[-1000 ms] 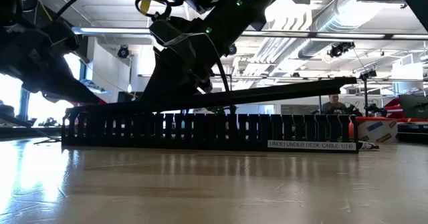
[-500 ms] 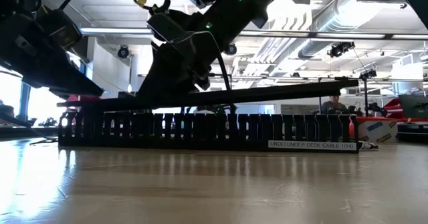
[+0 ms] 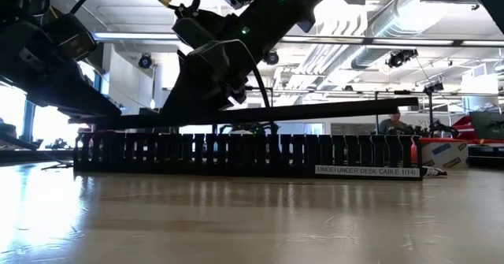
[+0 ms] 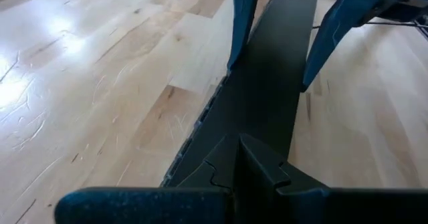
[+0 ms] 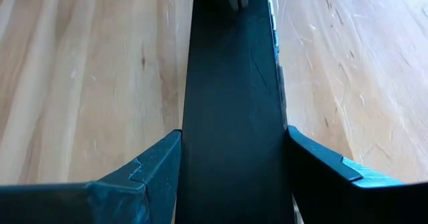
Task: Ziptie cables
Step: Close the cable duct cover
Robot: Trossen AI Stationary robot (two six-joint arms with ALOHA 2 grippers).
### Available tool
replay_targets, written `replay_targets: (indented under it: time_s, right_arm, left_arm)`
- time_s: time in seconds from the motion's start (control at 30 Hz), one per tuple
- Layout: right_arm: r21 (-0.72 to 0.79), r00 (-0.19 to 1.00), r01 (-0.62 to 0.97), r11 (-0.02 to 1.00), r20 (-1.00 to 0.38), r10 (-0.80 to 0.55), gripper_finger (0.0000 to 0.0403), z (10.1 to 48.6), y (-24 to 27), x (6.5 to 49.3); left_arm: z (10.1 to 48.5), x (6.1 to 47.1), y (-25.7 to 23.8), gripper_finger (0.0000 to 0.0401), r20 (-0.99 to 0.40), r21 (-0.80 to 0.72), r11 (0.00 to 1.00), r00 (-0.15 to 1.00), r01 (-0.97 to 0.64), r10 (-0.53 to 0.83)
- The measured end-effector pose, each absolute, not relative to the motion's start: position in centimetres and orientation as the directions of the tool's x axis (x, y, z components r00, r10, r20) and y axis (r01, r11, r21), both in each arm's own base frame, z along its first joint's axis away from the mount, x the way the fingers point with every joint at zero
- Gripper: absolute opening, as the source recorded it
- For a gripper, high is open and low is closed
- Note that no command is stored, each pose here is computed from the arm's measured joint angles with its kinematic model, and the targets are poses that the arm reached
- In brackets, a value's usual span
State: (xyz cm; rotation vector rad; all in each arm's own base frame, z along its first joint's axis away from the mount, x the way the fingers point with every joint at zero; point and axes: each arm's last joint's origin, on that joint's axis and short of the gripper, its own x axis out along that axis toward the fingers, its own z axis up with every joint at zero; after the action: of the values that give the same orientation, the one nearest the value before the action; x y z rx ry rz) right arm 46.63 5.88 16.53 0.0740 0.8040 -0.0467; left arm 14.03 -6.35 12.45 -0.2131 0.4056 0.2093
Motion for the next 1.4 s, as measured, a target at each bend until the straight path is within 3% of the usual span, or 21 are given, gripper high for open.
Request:
replay_targets:
  time_s: [0.5,0.83,1.4]
  right_arm:
    - [0.020,0.665,0.107,0.994,-0.745,-0.056,0.0210,15.4,5.7,46.7]
    - [-0.029,0.695,0.127,0.991,-0.710,-0.110,0.0210,16.8,5.5,47.0]
    - [0.011,0.671,0.118,0.993,-0.738,-0.071,0.0210,15.9,5.1,47.0]
  left_arm:
    - [11.7,13.9,-6.1,0.0000,-0.439,-0.091,0.948,0.866,-0.306,0.238]
    - [12.9,14.3,-6.2,0.0000,-0.339,-0.080,0.953,0.907,-0.294,0.251]
    - [11.9,14.6,-5.7,0.0000,-0.409,-0.069,0.945,0.873,-0.319,0.264]
